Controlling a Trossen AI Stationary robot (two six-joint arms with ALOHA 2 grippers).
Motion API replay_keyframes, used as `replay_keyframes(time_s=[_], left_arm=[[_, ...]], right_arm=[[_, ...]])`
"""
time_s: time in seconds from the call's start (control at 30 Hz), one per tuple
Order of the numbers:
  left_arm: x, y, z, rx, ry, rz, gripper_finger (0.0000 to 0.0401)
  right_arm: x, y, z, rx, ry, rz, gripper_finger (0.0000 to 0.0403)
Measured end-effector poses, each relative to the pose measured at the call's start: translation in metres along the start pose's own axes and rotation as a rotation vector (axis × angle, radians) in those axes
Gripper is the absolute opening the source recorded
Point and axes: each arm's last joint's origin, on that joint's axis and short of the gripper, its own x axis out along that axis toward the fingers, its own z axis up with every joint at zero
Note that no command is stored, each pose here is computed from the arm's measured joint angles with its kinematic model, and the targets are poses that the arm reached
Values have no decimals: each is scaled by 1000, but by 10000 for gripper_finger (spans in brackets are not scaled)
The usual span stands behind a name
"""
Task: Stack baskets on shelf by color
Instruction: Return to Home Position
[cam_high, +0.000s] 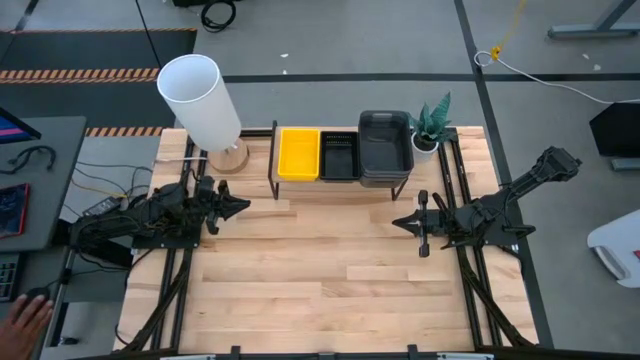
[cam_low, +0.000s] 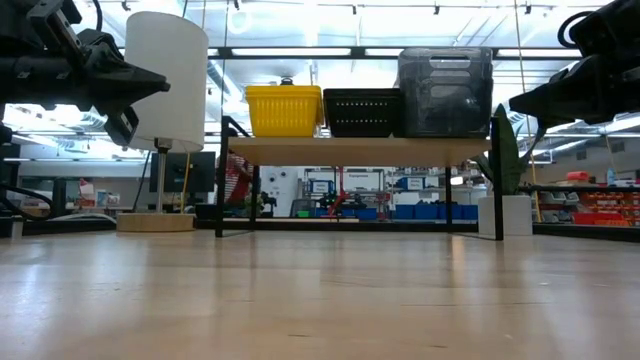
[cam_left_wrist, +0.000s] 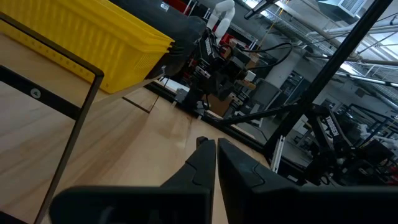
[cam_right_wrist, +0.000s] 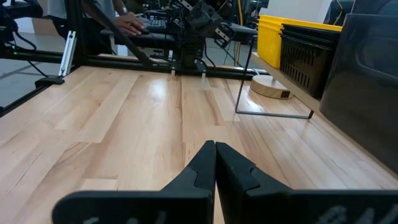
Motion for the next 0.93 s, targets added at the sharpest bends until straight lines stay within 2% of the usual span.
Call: replay_keyframes(time_s=[0.33,0.7,0.93], left_arm=[[0,0,0,0,0,0,33],[0,0,0,0,0,0,24],[0,0,0,0,0,0,33]], right_arm=[[0,0,0,0,0,0,14],[0,0,0,0,0,0,14],[0,0,0,0,0,0,14]])
